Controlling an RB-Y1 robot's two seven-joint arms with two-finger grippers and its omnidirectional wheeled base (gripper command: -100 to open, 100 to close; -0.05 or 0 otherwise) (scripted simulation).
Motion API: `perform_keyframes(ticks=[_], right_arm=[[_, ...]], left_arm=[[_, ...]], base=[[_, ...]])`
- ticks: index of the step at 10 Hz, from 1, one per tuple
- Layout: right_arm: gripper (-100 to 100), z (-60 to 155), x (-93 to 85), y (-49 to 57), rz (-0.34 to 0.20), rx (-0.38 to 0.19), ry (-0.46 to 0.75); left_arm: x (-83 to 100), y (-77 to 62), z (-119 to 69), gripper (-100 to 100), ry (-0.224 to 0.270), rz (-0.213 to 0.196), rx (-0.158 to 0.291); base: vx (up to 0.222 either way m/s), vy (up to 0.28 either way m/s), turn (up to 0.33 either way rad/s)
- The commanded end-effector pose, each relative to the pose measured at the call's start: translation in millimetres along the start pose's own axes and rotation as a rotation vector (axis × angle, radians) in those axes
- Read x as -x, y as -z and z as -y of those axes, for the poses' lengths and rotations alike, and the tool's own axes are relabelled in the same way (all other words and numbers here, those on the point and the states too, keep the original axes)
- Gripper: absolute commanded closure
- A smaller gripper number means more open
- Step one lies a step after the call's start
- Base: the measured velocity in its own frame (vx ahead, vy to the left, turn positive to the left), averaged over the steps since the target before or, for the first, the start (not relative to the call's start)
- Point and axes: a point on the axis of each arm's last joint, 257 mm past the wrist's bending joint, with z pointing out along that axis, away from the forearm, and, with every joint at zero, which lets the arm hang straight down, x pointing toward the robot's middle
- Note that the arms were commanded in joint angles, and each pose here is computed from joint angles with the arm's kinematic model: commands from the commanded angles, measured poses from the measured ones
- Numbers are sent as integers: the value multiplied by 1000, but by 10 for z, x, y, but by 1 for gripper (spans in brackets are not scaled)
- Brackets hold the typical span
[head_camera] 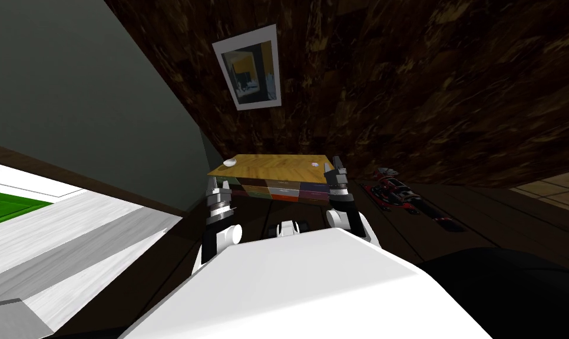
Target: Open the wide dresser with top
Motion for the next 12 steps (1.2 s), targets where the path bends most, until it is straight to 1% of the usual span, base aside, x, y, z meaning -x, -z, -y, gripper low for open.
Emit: perform_keyframes(ticks=[1, 3, 6, 9, 12], right_arm=[[0, 0, 0, 0, 0, 0, 0], [0, 3, 0, 1, 0, -1, 0], [0, 3, 0, 1, 0, -1, 0], [0, 3, 0, 1, 0, -1, 0], [0, 3, 0, 1, 0, -1, 0]], left_arm=[[-31, 0, -41, -100, -17, -29, 4], [-76, 11, -134, -100, -42, -69, 13], [-131, 54, -345, -100, -76, -118, 33], [-171, 129, -612, -100, -102, -154, 57], [-218, 216, -861, -100, -121, -181, 74]], base=[[13, -4, -7], [25, -12, -14], [45, -18, -21], [71, -22, -28], [78, -31, -36]])
